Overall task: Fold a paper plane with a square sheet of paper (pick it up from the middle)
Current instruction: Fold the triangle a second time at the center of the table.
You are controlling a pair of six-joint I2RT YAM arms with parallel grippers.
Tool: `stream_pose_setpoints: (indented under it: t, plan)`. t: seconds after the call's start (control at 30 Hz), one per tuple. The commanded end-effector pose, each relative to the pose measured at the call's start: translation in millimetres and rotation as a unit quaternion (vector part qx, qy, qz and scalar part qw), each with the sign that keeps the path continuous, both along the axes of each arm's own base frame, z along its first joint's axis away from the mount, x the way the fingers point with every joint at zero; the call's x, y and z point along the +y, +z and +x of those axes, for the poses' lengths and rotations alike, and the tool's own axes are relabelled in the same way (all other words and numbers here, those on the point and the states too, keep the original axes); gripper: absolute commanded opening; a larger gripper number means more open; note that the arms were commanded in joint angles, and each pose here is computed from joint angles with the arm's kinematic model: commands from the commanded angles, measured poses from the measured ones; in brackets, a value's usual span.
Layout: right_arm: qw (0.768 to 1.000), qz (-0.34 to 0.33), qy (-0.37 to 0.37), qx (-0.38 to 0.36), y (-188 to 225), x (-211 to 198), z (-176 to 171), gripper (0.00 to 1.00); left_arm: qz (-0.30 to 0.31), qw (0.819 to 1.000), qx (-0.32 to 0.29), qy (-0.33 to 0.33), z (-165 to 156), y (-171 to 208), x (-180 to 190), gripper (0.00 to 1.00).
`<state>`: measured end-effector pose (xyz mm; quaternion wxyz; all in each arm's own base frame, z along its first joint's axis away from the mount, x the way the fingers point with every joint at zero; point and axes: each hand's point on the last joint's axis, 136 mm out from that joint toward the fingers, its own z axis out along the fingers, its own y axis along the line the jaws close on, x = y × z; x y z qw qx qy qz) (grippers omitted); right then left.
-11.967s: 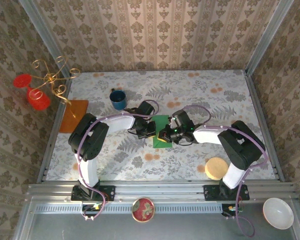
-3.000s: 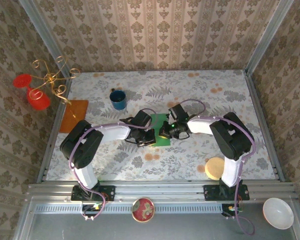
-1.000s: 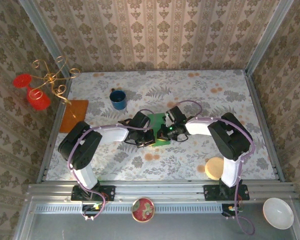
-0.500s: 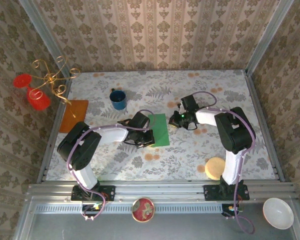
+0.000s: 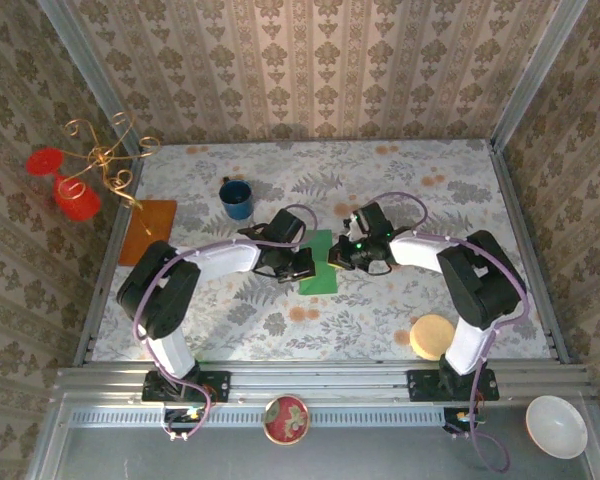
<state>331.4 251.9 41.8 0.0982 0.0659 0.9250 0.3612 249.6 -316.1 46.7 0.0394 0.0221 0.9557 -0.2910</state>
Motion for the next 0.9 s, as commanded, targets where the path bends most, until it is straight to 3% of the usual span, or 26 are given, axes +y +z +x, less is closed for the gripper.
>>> stream_pose_setpoints:
  t: [0.0,0.87]
  plan:
    - [1.000,0.026,0.011,0.009,0,16,3,0.00,-0.007,1.000,0.006,-0.016,2,-5,-8,0.06]
    - [0.995,-0.063,0.019,0.073,-52,5,-9,0.00,0.018,0.999,0.013,-0.030,7,-25,-9,0.03]
